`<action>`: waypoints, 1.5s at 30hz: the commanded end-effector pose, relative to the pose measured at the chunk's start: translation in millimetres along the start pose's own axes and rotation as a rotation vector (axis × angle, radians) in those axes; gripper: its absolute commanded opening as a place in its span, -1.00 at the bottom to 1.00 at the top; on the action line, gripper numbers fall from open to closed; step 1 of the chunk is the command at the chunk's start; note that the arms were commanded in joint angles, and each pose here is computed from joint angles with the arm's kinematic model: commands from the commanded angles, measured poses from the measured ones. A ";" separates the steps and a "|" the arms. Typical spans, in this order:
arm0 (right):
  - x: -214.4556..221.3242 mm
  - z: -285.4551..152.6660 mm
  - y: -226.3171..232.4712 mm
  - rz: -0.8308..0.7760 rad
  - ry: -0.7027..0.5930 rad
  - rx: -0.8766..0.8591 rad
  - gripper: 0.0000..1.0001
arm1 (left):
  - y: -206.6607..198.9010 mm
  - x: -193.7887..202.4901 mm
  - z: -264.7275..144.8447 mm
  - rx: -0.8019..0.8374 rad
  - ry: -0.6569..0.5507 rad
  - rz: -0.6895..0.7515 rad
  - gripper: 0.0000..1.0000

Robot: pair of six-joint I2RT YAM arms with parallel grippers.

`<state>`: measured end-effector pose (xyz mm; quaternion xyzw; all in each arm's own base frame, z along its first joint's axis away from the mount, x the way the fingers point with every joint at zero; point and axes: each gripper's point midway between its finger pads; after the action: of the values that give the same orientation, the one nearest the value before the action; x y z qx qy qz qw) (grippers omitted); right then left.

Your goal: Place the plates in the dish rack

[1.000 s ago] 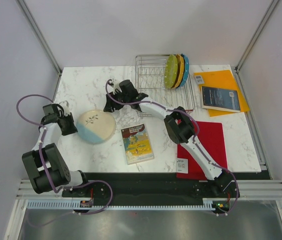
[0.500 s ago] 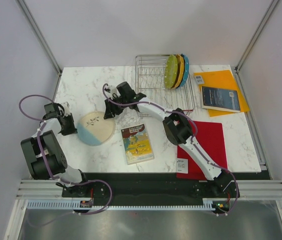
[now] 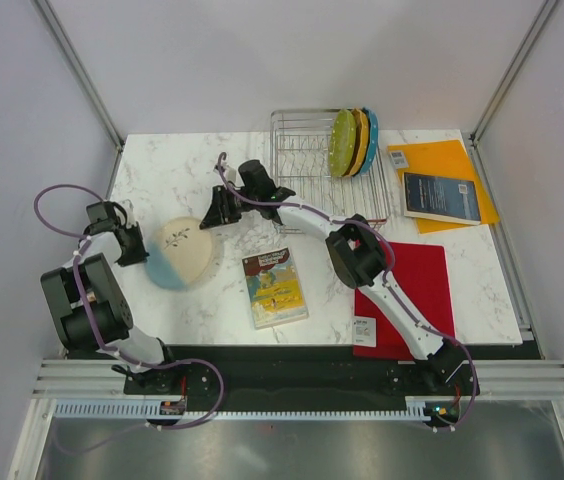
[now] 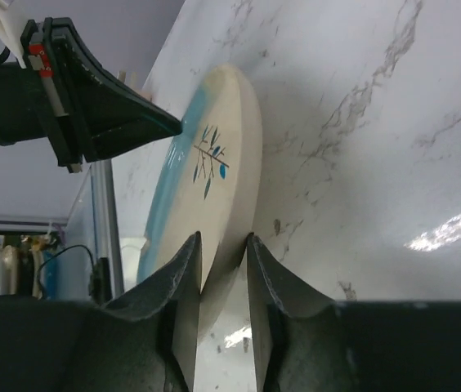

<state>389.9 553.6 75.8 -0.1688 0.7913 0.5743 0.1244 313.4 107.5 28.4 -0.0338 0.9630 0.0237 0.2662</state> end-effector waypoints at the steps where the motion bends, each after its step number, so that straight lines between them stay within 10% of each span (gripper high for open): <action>1: 25.5 10.4 57.7 -0.001 0.104 -0.195 -0.52 | -41.2 -19.7 -4.2 0.172 -0.096 0.002 -0.95; 4: 27.4 8.3 54.0 -0.017 0.108 -0.165 -0.96 | -41.3 -22.2 -12.4 0.164 -0.122 0.006 -0.95; 11: 18.8 -6.2 72.3 -0.103 0.105 -0.164 -1.00 | -34.7 -46.3 -38.4 0.114 -0.230 0.005 -0.92; 15: -12.6 -32.4 100.7 -0.166 0.031 -0.171 -1.00 | -24.6 -68.3 -65.1 0.044 -0.316 -0.024 -0.29; 27: -51.8 -80.5 143.1 -0.254 -0.068 -0.167 -1.00 | -8.6 -62.4 -98.3 -0.076 -0.393 -0.048 0.53; 45: -193.8 -264.1 138.6 -0.406 -0.553 0.235 -1.00 | -31.3 -158.6 -257.4 0.015 -0.863 -0.107 0.63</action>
<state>472.7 433.3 202.8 -0.1658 0.8067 0.4875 0.2899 318.3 79.2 306.9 -0.0657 0.7806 0.0501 0.6196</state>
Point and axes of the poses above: each gripper's point midway between its finger pads, its own z axis out along the fingers, its own y axis along the line the jaws close on, x = y × z, and after that the axes turned 12 degrees about z, right-handed
